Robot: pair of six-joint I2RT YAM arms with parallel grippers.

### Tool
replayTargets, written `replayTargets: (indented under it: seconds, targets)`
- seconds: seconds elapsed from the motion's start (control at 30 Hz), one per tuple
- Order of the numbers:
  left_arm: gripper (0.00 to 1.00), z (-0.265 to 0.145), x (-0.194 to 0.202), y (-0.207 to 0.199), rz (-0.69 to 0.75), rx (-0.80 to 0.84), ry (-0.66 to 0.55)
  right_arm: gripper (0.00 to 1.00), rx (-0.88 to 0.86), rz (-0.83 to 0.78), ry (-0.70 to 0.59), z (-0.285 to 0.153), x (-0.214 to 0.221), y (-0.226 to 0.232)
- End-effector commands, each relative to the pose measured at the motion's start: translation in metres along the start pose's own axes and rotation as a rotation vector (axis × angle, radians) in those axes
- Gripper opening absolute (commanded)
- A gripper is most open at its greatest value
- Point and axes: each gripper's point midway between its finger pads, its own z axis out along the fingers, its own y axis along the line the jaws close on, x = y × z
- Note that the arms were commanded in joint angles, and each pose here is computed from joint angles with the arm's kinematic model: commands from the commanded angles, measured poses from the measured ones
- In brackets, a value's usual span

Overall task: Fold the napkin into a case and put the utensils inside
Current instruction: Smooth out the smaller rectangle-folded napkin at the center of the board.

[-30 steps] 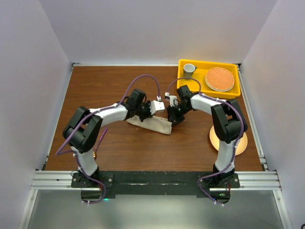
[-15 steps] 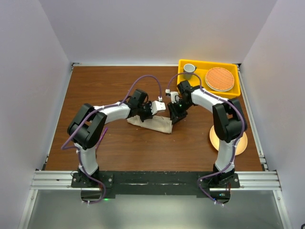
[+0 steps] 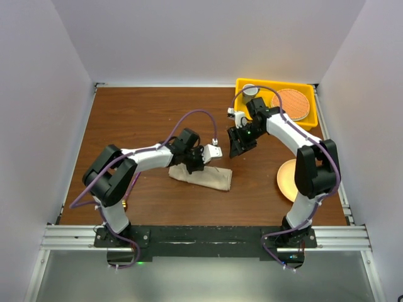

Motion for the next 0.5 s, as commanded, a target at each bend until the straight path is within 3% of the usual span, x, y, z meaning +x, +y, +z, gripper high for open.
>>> replayTargets:
  seconds: [0.0,0.23,0.47]
  targets:
    - [0.0,-0.006,0.014,-0.044,-0.169,0.08,0.059,0.53,-0.09,-0.02,-0.036,-0.012,0.002,0.025]
    - [0.0,-0.007,0.014,-0.048,-0.345,0.067,0.048,0.54,-0.17,0.034,-0.031,-0.014,0.015,0.045]
    - [0.0,-0.004,0.015,-0.046,-0.414,0.089,0.024,0.64,-0.205,0.068,0.0,0.005,0.038,0.047]
